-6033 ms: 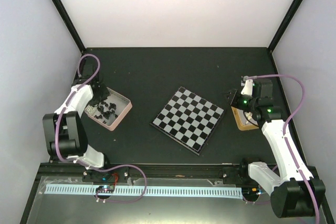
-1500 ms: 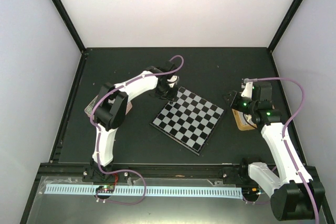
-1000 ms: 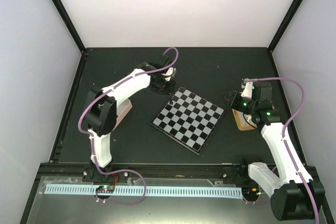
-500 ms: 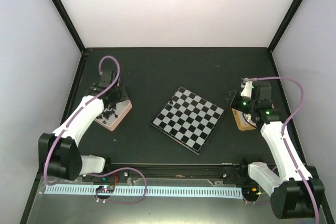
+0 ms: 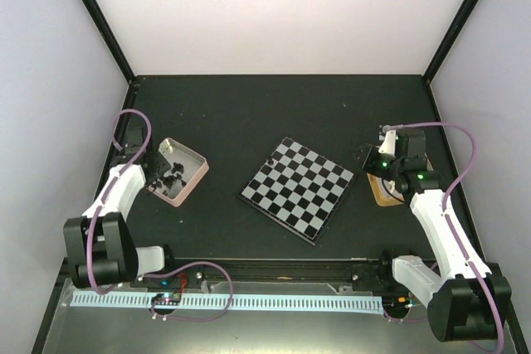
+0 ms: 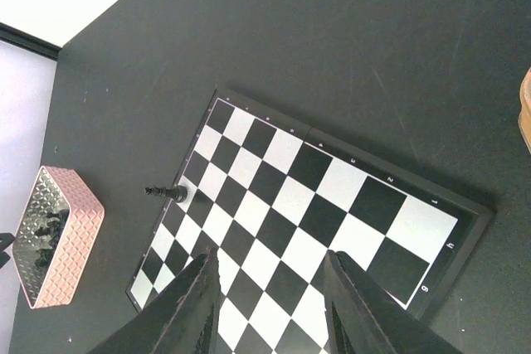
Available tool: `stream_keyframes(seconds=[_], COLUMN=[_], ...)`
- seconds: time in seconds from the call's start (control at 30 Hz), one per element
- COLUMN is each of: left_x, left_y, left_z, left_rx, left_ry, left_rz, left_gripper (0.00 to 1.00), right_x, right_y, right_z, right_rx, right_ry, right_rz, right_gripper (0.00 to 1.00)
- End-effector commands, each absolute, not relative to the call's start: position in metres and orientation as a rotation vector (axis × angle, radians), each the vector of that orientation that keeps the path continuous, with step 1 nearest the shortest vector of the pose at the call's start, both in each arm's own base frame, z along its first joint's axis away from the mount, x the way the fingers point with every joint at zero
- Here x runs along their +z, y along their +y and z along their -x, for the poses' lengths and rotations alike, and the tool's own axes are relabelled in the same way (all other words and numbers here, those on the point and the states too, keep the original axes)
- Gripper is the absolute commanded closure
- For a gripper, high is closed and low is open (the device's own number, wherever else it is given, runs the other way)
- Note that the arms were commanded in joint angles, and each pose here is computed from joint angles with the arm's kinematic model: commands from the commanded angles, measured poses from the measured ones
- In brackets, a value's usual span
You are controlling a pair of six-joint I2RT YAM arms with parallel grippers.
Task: Set up the chess pieces on the board
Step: Pick up the chess piece from the storage box.
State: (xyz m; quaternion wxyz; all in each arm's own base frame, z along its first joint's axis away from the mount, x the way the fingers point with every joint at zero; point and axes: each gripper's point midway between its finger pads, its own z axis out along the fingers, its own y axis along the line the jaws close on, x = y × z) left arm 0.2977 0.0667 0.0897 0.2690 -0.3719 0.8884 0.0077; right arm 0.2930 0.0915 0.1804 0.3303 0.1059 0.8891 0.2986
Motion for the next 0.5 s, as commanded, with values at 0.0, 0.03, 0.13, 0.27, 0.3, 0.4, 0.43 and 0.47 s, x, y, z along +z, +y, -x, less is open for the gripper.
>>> stream_keyframes(seconds=[0.0,0.03,0.13,0.27,0.3,0.4,0.43,0.47], left_x=[0.088,0.085,0.077,0.073,0.072,0.064,0.062,0.06], left_y=[0.082,0.084,0.091,0.1,0.102,0.103,0.102,0.102], left_z=[-0.316,-0.319,-0.324,-0.333,-0.335,-0.339,-0.339,-0.339], left_rx=[-0.011,-0.009,0.029,0.043,0.048,0.055,0.053,0.053], left_ry=[2.376,2.389,2.413,2.392,2.395,2.429,2.436,2.441], left_rz=[1.06,1.061,1.087,1.115,1.117,1.119,1.121,1.123], left_gripper=[0.55,0.56,0.61,0.69,0.69,0.7,0.71,0.71], right_x=[0.181,0.181,0.18,0.18,0.18,0.181,0.182,0.182], right_y=[0.096,0.096,0.096,0.097,0.097,0.098,0.098,0.098], right_z=[-0.294,-0.294,-0.293,-0.292,-0.292,-0.292,-0.292,-0.292], right_rx=[0.804,0.805,0.804,0.814,0.819,0.829,0.826,0.823], right_ry=[2.311,2.309,2.31,2.308,2.308,2.306,2.305,2.305], right_rz=[-0.255,-0.256,-0.256,-0.256,-0.256,-0.256,-0.253,-0.254], right_gripper=[0.65,0.65,0.65,0.65,0.65,0.65,0.65,0.65])
